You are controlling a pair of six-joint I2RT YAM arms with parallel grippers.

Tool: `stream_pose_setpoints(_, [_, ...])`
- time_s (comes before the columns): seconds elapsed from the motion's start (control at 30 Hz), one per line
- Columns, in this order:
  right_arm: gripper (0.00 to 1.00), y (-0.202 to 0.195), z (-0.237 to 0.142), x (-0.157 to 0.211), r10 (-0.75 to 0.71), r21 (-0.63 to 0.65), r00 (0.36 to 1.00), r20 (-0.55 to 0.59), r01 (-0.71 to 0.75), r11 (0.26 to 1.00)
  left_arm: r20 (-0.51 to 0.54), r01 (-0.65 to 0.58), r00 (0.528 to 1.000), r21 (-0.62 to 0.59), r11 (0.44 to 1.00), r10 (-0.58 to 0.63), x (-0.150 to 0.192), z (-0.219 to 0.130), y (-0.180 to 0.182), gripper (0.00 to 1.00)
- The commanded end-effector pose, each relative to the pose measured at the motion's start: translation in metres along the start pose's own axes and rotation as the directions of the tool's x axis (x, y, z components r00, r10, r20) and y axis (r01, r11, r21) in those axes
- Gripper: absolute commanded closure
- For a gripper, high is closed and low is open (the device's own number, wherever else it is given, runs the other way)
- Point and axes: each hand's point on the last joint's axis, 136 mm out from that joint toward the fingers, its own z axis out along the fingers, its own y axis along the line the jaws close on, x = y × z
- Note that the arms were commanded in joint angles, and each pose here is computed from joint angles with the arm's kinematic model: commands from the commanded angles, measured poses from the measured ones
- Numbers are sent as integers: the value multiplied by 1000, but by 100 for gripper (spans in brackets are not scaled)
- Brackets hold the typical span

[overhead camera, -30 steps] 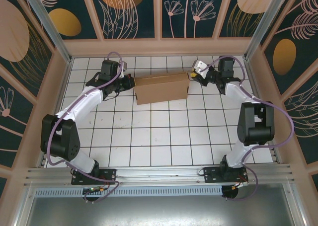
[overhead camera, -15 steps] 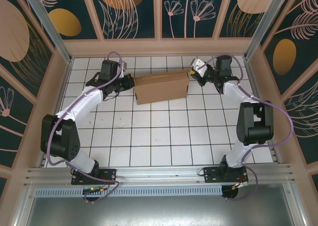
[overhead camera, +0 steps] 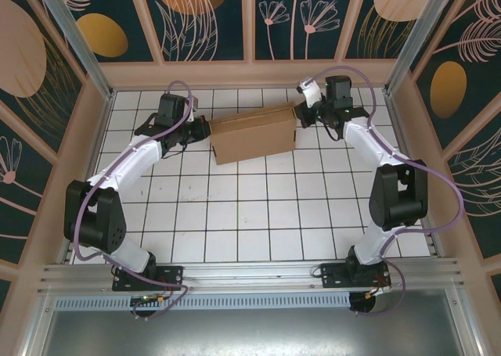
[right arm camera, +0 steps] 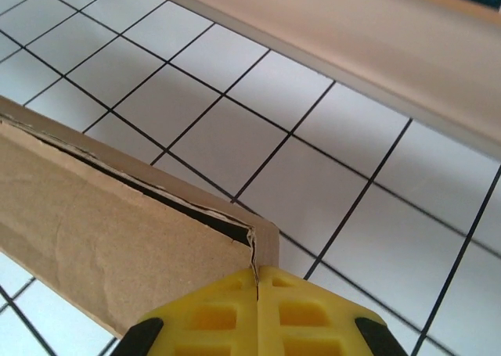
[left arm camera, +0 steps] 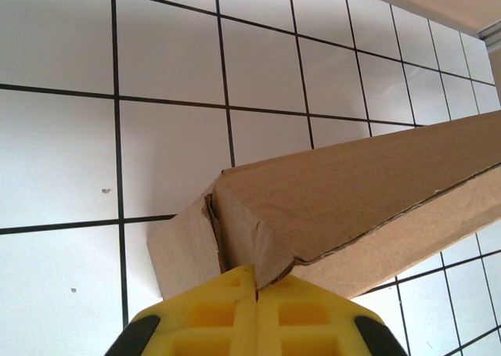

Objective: Fold the paper box

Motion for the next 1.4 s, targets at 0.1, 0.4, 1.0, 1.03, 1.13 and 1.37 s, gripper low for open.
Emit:
stream_pose_setpoints(0.1, [100,20,-10,-15,252,-6,966,-53,-253,967,-85,8,996,-15,1000,-9,20,8,4,100])
stream_pose_setpoints(0.4, [100,23,-4,-11,460,92,871,-175,-451,888,-83,1,997,-31,1000,-3,19,10,7,100])
stream_pose_setpoints(1.0, [100,86,-35,29,587,113,801,-121,-576,809,-62,-92,994,-88,992,86,28,4,4,100])
stream_pose_setpoints(1.03, [100,89,-37,32,600,100,790,-123,-592,800,-58,-101,994,-91,991,96,29,4,3,100])
stream_pose_setpoints(1.13, [100,94,-43,34,644,74,758,-107,-640,765,-36,-111,994,-86,990,108,32,0,2,100])
stream_pose_setpoints(1.37, [100,103,-52,31,729,25,681,-79,-729,684,42,-101,994,-76,992,105,43,-12,10,100])
